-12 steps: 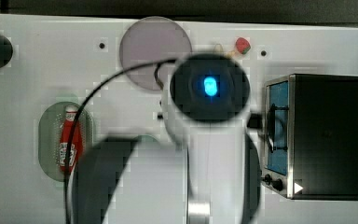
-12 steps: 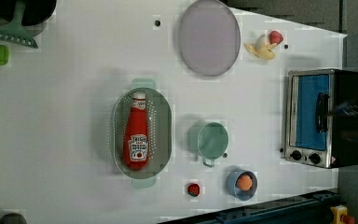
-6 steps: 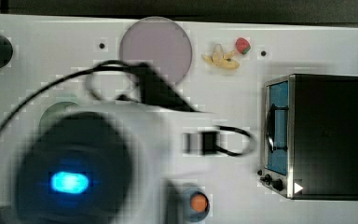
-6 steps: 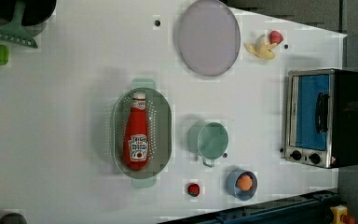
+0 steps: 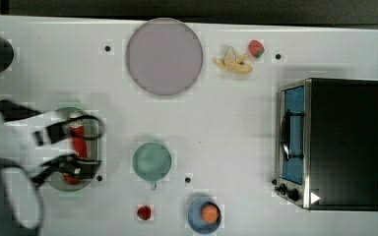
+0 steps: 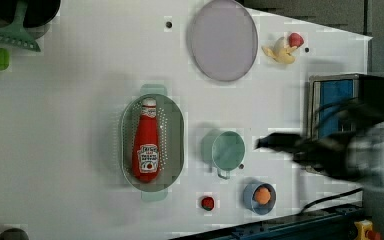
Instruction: Pick ketchup from strainer and place it on the table
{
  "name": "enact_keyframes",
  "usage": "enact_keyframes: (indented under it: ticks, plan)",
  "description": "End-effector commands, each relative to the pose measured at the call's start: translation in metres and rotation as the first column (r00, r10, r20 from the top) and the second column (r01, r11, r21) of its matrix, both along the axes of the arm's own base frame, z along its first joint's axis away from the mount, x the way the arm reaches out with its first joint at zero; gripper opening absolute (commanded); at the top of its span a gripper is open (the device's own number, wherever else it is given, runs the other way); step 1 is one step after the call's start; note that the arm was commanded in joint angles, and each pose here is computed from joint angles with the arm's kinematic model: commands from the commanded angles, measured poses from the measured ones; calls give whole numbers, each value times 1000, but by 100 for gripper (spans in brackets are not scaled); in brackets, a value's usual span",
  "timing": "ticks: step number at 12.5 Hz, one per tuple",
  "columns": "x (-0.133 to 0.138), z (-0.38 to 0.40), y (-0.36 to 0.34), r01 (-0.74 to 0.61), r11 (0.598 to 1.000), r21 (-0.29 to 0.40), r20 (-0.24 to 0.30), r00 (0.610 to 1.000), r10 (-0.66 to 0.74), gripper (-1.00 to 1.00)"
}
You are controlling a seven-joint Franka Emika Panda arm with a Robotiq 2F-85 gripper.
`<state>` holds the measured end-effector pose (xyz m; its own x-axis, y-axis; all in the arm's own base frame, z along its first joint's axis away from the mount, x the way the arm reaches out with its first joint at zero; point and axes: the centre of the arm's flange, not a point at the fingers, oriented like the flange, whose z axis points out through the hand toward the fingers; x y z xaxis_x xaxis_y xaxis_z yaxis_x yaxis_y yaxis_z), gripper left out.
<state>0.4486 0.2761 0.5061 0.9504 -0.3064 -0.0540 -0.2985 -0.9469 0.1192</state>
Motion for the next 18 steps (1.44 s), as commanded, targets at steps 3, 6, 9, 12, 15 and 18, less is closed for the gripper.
enact_keyframes:
  ticks: [3,6,9,12,15,18]
  plan:
    - [-33,-32,70,-81,996,32,2,997,81,100]
    - [-51,-93,90,-137,988,76,8,991,137,100]
    - [-59,-154,90,-171,977,128,54,985,165,100]
    - [-64,-202,85,-247,958,145,99,967,234,100]
    - [-62,-238,86,-280,941,192,91,959,267,100]
    - [-58,-269,85,-316,924,215,78,949,306,100]
